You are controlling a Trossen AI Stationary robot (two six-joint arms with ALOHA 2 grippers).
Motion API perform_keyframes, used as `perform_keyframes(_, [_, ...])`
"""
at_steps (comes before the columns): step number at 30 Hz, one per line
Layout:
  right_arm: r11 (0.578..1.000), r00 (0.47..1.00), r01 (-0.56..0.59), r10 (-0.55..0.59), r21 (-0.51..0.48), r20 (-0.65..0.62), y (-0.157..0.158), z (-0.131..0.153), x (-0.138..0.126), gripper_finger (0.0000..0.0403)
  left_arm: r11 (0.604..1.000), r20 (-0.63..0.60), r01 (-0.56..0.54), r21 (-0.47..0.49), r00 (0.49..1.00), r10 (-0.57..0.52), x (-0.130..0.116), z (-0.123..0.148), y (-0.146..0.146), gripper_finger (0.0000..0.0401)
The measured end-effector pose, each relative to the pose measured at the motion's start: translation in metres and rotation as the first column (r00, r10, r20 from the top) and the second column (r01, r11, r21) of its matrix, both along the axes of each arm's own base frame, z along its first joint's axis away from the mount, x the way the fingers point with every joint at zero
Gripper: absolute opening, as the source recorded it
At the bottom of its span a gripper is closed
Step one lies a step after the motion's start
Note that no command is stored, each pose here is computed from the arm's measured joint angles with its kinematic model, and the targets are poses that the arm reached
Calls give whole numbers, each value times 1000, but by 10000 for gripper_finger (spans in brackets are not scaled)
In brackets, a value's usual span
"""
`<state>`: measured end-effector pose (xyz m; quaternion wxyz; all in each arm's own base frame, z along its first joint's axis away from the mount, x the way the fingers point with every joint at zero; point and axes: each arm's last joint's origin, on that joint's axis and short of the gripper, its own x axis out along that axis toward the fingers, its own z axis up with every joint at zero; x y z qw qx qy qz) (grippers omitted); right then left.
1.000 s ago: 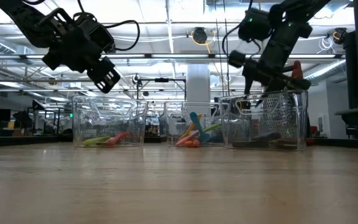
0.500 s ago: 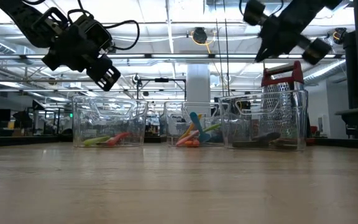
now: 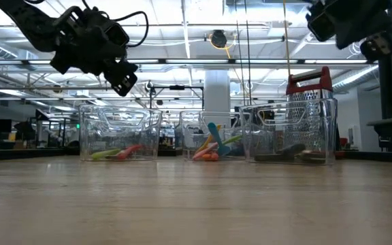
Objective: Pick & Place Kitchen Items
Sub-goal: Put the black kitchen knife in the right bin
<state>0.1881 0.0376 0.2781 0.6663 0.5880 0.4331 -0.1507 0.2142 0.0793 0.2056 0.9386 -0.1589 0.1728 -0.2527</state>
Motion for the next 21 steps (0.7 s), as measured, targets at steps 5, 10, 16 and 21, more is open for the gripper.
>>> perform_keyframes(5, [952, 964, -263, 267, -158, 4, 11, -4, -7, 1, 994, -37, -103, -37, 994, 102, 5, 3, -3, 172])
perform_keyframes(10, [820, 859, -497, 512, -283, -24, 22, -7, -16, 1, 978, -92, -184, -99, 980, 175, 10, 4, -9, 173])
perform_keyframes(16, [598, 654, -693, 756, -402, -5, 39, -7, -22, 1, 913, -212, -360, -191, 924, 319, 14, 3, -13, 173])
perform_keyframes(21, [410, 484, -770, 875, -488, -28, 51, -9, -26, 1, 855, -256, -473, -214, 871, 419, 17, 3, -17, 172])
